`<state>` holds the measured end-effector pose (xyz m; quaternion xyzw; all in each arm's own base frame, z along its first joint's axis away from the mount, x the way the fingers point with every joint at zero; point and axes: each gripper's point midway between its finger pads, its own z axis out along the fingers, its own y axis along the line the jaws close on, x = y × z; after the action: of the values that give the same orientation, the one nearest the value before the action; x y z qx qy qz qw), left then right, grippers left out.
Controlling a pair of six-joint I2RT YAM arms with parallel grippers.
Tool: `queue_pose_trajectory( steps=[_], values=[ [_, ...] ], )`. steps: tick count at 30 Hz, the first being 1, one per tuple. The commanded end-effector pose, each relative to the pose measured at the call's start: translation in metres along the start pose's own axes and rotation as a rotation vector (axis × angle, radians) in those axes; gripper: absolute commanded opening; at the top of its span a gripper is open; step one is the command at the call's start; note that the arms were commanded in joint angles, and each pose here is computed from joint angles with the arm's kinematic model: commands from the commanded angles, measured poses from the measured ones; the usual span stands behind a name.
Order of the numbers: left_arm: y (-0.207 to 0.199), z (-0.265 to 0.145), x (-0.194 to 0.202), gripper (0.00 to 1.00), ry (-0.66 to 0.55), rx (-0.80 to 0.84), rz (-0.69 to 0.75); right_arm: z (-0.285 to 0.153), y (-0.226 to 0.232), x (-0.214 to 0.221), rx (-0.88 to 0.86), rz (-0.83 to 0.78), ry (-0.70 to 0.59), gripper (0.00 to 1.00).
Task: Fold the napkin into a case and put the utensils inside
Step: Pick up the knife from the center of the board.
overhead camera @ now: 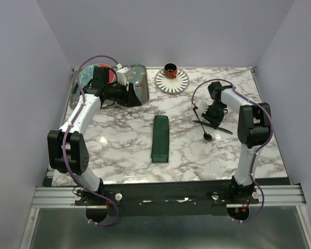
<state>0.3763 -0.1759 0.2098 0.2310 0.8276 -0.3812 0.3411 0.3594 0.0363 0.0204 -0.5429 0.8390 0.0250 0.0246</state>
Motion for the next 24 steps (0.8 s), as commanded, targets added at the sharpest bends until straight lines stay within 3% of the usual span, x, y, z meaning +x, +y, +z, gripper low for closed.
queue_pose_trajectory(
  steps=[1, 10, 13, 15, 18, 19, 24],
  values=[
    [-0.008, -0.004, -0.009, 0.6, -0.032, 0.026, -0.007, 0.002, 0.024, -0.014, -0.092, 0.267, -0.047, 0.21],
    [-0.008, -0.006, -0.012, 0.6, -0.024, 0.02, -0.005, 0.013, 0.025, -0.02, -0.039, 0.345, -0.126, 0.41],
    [-0.007, -0.006, -0.012, 0.6, -0.018, 0.013, -0.007, 0.018, 0.027, -0.02, -0.045, 0.355, -0.138, 0.43],
    [-0.007, -0.006, -0.011, 0.6, -0.017, 0.011, -0.007, 0.016, 0.026, -0.023, -0.04, 0.353, -0.153, 0.38],
    [-0.006, -0.005, -0.011, 0.6, -0.016, 0.011, -0.013, 0.016, 0.023, -0.02, -0.02, 0.345, -0.144, 0.13],
    [-0.006, -0.005, -0.011, 0.6, -0.016, 0.013, -0.017, 0.016, 0.021, -0.019, -0.008, 0.345, -0.136, 0.01],
    [-0.006, -0.005, -0.016, 0.6, -0.028, 0.008, -0.007, 0.002, 0.016, -0.009, 0.07, 0.344, -0.121, 0.01]
  ],
)
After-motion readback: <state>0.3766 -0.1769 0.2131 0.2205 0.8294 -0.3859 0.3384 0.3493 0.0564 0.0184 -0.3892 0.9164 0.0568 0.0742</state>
